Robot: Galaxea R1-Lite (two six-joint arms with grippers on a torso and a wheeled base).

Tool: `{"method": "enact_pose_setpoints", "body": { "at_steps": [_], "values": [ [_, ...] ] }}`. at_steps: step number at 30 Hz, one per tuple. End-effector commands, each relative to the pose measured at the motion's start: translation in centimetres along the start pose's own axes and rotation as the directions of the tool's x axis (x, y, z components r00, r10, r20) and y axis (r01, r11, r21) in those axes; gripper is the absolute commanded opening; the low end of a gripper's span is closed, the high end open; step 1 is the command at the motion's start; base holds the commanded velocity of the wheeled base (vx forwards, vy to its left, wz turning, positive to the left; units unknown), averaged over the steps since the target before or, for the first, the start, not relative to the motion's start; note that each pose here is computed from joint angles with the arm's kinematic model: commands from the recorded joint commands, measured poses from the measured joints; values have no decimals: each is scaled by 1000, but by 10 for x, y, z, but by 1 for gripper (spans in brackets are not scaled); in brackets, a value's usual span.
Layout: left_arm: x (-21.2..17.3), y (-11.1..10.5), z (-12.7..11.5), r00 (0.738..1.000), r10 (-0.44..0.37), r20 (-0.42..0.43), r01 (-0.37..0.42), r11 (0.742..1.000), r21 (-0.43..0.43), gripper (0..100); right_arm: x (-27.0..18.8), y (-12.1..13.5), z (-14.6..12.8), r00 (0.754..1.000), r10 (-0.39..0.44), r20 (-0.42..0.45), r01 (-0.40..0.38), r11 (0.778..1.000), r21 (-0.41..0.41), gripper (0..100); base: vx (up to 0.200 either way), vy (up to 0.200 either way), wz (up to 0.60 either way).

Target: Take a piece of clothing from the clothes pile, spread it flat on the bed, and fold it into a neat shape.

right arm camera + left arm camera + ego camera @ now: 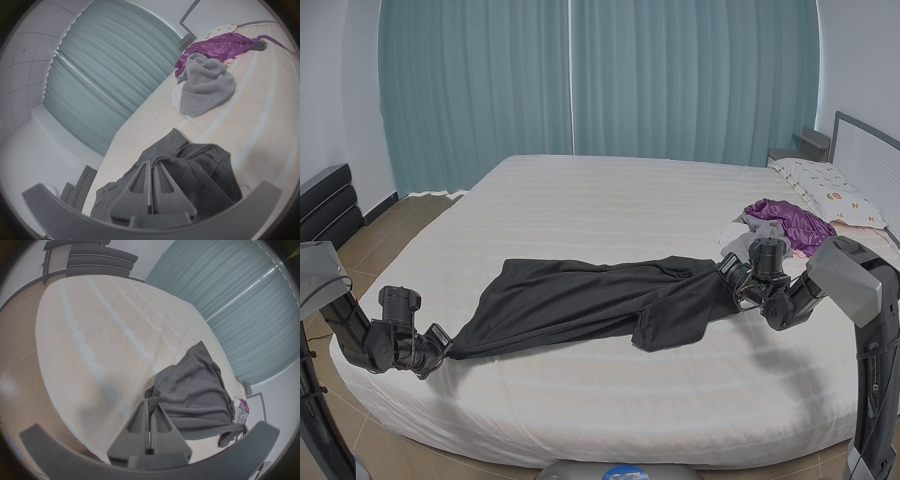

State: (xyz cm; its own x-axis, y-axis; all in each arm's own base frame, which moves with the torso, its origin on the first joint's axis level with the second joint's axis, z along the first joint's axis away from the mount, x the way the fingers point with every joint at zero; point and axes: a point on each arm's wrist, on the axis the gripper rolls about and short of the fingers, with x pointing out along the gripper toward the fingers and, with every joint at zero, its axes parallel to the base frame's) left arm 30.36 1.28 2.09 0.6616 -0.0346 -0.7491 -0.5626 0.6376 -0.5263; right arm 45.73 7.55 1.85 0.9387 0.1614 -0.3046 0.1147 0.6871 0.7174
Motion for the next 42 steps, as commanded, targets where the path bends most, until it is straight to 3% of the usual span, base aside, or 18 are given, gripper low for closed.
{"method": "enact_pose_setpoints", "body": {
  "at_steps": [1,2,9,15,22,28,37,42],
  "values": [
    [4,3,-3,1000,14,-13,-14,1000,-2,0,28,-18,-17,1000,-29,5,29,1000,-2,0,0,0,0],
    [4,3,-4,1000,15,-17,-15,1000,0,0,29,-20,-21,1000,-31,0,31,1000,-5,100,0,0,0],
    [4,3,-6,1000,15,-21,-15,1000,3,0,23,-8,-18,1000,-4,9,5,1000,-28,100,0,0,0],
    [2,2,-5,1000,12,-18,-12,1000,4,0,-21,11,0,999,34,-7,-34,999,-25,100,0,0,0],
    [1,3,-6,1000,15,-21,-15,1000,3,0,-62,4,-26,988,34,-149,-41,998,-41,100,0,0,0],
    [1,2,-8,1000,12,-24,-12,1000,8,0,-80,-9,-51,956,23,-292,-36,999,-40,100,0,0,0],
    [1,2,-9,1000,12,-28,-12,1000,12,0,-72,-11,-84,926,8,-378,-33,998,-60,100,0,0,0],
    [1,2,-9,1000,12,-28,-12,1000,12,0,-62,-11,-94,921,9,-390,-38,997,-67,100,0,0,0]
  ]
}}
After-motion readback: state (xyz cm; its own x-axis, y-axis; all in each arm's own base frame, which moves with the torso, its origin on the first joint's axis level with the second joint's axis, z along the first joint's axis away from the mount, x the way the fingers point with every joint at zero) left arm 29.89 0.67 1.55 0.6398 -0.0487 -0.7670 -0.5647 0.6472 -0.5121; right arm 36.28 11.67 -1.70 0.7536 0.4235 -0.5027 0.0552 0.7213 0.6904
